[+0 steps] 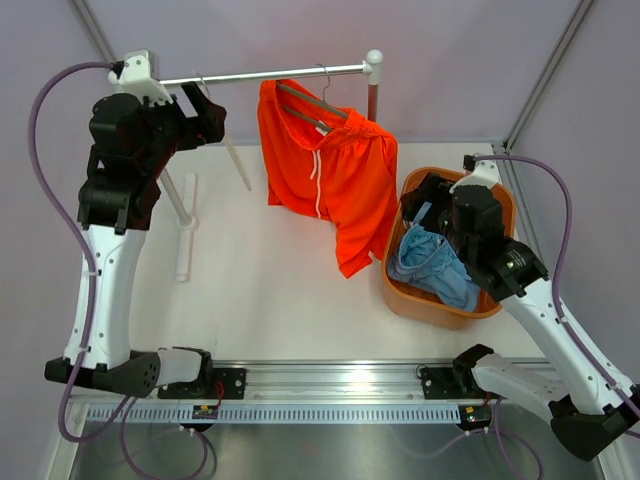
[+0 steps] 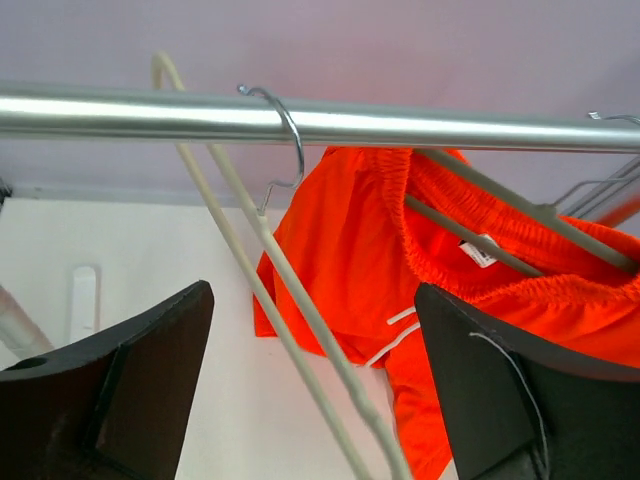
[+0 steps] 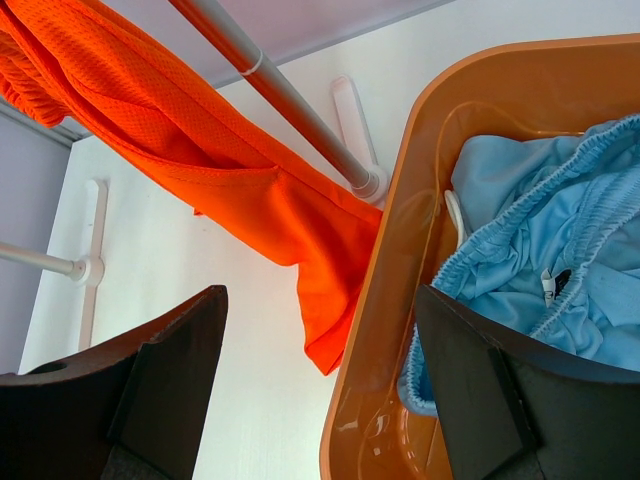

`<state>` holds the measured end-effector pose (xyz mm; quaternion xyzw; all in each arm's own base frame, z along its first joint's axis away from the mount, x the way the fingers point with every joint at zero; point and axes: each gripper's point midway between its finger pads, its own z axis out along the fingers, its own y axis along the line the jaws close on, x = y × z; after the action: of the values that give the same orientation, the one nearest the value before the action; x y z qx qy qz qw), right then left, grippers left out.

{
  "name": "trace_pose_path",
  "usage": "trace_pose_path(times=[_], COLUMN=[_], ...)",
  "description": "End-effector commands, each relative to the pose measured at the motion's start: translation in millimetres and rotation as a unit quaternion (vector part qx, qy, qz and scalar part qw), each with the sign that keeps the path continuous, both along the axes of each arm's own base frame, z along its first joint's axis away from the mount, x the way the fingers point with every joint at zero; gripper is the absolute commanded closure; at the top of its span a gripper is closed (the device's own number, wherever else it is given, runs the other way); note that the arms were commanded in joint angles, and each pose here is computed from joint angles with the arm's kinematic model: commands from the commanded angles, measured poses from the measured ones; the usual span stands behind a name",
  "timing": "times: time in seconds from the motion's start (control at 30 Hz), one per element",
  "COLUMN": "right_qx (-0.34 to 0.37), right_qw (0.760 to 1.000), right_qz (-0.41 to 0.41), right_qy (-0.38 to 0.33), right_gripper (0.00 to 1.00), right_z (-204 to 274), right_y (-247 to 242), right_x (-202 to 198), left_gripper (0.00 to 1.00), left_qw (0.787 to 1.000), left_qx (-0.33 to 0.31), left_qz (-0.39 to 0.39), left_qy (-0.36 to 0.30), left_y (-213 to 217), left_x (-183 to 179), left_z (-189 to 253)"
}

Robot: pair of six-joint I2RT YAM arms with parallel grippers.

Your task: Remove the shorts from the hanger

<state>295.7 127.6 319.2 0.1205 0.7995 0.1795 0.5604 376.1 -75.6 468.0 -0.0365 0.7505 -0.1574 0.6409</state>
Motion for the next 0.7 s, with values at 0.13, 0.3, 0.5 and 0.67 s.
trace_pose_path(times=[0.13,0.3,0.5,0.67], right_qx=[0.01,-0.001,-0.001,-0.004], right_qw=[1.0,1.0,1.0,1.0], right_qz=[-0.001,-0.014,-0.014,-0.016], right_qy=[-0.017,-0.021,-0.02,-0.019], right_gripper=[0.16,0.16,0.16,0.16], right_z=[12,16,18,19], right_y=[2,-2,-5,-10], right_x=[6,10,5,-1], left_gripper=[0.01,0.01,0.04,0.15], left_qw=[0.997,0.994,0.989,0.99], left_qx=[0.034,0.023,-0.007,-0.042], left_qz=[-0.021,-0.085,-0.128,-0.117], left_qy=[-0.07,-0.064,-0.071,-0.064], left_y=[-41,-104,-169,-202], left_x=[-39,-46,-32,-9], left_z=[50,42,36,30])
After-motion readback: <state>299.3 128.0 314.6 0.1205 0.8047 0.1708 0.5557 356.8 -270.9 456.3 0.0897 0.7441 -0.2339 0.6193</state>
